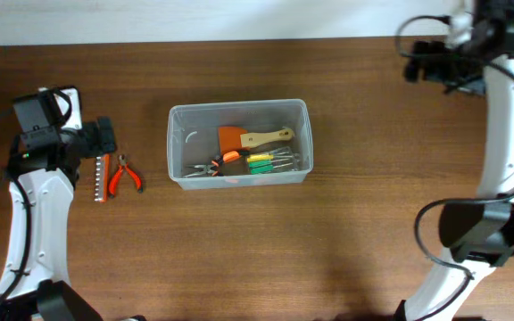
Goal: Pack container
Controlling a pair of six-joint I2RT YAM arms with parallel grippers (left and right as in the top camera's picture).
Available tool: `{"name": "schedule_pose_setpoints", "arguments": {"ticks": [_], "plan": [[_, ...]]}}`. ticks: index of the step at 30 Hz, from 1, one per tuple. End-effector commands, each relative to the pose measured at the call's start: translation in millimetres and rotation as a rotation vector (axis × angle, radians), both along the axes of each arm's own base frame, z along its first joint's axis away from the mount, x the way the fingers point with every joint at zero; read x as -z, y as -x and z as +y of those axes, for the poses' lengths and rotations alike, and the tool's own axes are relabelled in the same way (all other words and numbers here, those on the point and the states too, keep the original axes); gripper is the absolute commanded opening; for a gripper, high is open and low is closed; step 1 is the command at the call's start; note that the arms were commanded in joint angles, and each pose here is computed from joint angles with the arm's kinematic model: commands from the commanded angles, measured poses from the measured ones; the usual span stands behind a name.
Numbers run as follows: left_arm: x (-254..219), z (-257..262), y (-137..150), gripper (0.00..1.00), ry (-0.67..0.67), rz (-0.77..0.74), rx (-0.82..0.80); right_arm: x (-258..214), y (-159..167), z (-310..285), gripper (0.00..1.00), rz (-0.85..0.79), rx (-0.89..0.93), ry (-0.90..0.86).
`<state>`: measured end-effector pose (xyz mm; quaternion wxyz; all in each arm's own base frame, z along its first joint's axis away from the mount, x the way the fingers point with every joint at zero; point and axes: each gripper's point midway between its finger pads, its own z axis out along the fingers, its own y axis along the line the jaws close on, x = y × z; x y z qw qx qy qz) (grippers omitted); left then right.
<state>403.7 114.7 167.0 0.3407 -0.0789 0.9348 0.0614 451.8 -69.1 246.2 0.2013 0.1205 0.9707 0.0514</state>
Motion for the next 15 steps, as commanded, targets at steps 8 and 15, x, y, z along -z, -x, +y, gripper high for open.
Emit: {"name": "schedule_pose_setpoints", "arguments": {"ticks": [8, 15], "plan": [[26.5, -28.4, -9.1, 0.99, 0.163, 0.048, 0.000, 29.2, 22.8, -49.8, 0.98, 0.090, 0.164, -0.093], [64.7, -47.1, 7.7, 0.99, 0.108, 0.227, 0.133, 29.9, 23.0, -49.4, 0.99, 0.093, 0.163, -0.094]]}}
